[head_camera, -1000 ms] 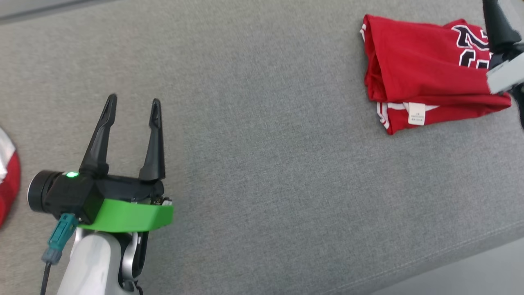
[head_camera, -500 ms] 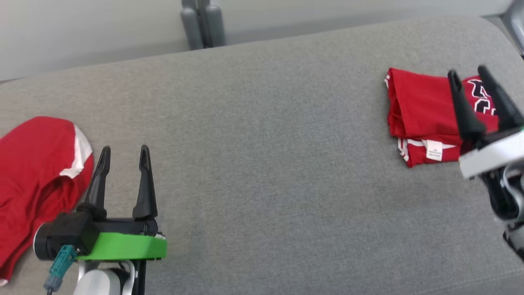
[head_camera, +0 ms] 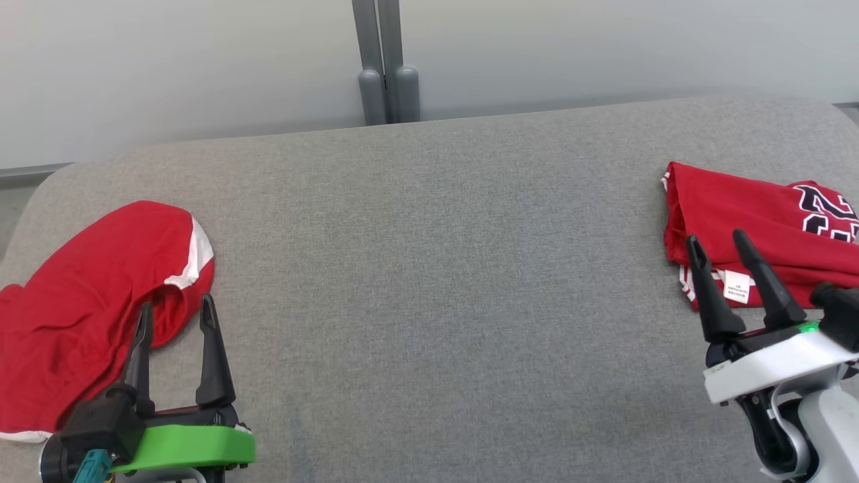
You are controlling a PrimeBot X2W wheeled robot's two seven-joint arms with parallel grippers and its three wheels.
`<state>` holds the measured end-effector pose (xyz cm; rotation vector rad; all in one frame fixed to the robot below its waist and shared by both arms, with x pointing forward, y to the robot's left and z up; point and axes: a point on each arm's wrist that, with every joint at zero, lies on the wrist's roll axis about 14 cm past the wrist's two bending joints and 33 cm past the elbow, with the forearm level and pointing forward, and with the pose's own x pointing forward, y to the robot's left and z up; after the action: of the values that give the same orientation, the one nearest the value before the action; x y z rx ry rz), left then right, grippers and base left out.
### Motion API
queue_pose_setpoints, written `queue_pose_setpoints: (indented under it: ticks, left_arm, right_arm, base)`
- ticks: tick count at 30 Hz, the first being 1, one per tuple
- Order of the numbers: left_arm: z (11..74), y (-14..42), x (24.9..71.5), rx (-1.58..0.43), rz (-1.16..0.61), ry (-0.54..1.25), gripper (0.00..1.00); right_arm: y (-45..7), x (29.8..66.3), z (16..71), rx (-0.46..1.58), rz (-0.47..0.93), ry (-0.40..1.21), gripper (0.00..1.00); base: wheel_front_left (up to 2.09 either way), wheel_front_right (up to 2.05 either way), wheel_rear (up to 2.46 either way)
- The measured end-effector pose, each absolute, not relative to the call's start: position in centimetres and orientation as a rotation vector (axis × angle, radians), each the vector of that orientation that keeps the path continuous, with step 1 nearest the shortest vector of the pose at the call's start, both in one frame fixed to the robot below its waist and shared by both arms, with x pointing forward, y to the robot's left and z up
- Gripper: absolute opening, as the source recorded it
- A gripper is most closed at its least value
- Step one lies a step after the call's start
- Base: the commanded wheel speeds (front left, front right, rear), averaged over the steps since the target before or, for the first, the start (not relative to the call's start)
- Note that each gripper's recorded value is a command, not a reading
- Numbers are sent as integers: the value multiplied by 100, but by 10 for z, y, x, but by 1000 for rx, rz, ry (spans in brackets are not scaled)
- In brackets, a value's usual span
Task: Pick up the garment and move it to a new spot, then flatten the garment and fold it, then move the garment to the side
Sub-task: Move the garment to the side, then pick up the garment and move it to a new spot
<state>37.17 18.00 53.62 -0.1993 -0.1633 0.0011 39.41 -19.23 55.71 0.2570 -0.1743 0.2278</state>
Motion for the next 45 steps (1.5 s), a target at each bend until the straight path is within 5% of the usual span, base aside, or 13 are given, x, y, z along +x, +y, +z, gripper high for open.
queue_pose_setpoints:
  ticks: [28,45]
  left_arm:
    - [525,187,374,-194,38,-141,100]
    - [520,249,341,-152,255,-132,100]
  right_arm:
    - [-151,396,542,233,295,-149,100]
    - [-87,412,542,231,474,-141,100]
  base:
    - [0,0,0]
    - [0,0,0]
